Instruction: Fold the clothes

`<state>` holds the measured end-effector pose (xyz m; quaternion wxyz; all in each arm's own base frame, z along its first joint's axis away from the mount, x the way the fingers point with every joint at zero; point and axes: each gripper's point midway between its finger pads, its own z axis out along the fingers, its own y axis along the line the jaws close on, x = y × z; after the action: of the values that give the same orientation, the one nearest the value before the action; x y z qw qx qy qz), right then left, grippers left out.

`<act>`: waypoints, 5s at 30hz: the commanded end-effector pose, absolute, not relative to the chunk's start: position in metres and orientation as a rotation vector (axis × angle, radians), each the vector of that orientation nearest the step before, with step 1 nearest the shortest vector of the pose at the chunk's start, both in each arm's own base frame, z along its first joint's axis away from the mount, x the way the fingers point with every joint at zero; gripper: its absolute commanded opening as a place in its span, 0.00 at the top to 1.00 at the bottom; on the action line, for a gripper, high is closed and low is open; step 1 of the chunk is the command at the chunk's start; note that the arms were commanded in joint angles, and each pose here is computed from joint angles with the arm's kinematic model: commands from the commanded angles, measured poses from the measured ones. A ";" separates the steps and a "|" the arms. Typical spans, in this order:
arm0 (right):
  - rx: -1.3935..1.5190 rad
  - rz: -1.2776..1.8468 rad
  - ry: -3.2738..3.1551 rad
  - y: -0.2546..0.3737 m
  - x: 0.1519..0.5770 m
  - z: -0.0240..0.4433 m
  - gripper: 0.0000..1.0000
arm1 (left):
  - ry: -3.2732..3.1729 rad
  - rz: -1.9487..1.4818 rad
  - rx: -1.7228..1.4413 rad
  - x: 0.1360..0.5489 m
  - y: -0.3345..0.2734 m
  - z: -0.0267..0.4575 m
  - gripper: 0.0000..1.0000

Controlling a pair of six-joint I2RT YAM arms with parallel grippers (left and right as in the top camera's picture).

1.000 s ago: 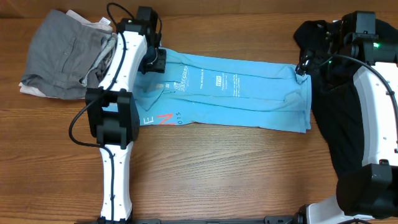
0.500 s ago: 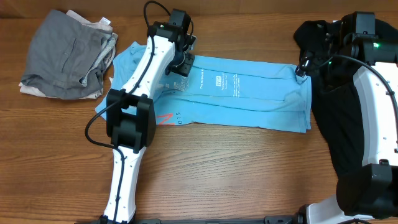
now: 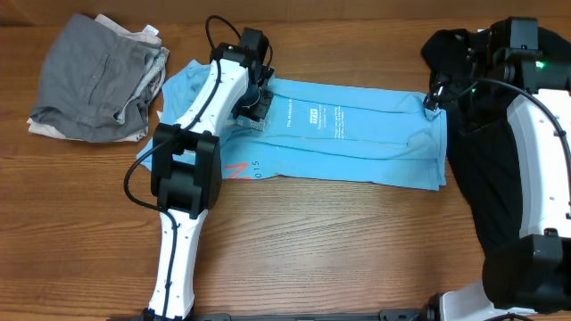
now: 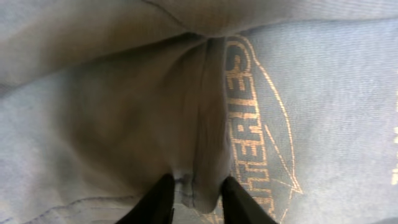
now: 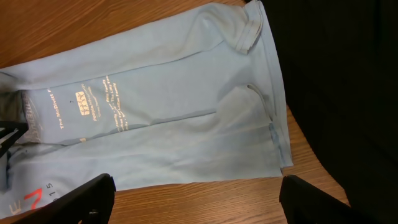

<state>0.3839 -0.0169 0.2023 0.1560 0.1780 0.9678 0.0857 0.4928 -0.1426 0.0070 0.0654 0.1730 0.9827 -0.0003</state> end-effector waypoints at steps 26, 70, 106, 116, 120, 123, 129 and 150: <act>0.495 0.256 2.741 -0.015 0.389 0.212 0.11 | 2.916 0.173 0.395 0.510 -0.116 0.074 0.96; 0.496 0.255 2.746 -0.015 0.388 0.212 0.11 | 3.027 0.058 0.243 0.496 -0.103 0.011 0.96; 0.690 0.201 2.848 -0.030 0.455 0.059 0.23 | 3.156 0.185 0.208 0.462 -0.085 0.066 0.38; 0.691 0.159 2.768 -0.040 0.484 0.038 0.32 | 3.145 0.182 0.206 0.465 -0.086 0.066 0.37; 0.700 0.065 2.746 -0.052 0.486 0.037 0.34 | 3.143 0.181 0.206 0.465 -0.086 0.065 0.36; 0.707 0.027 2.752 -0.056 0.483 0.036 0.34 | 3.142 0.181 0.206 0.466 -0.086 0.065 0.36; 0.703 0.031 2.733 -0.056 0.487 0.033 0.35 | 3.137 0.179 0.205 0.467 -0.086 0.065 0.37; 0.805 0.139 2.796 -0.049 0.461 0.116 0.96 | 3.125 0.297 0.183 0.470 -0.065 0.067 0.36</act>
<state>0.4472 -0.0489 0.0644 0.0669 0.2694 0.9606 0.0131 0.4640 -0.0804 0.0597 -0.0133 0.0682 0.9951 0.0702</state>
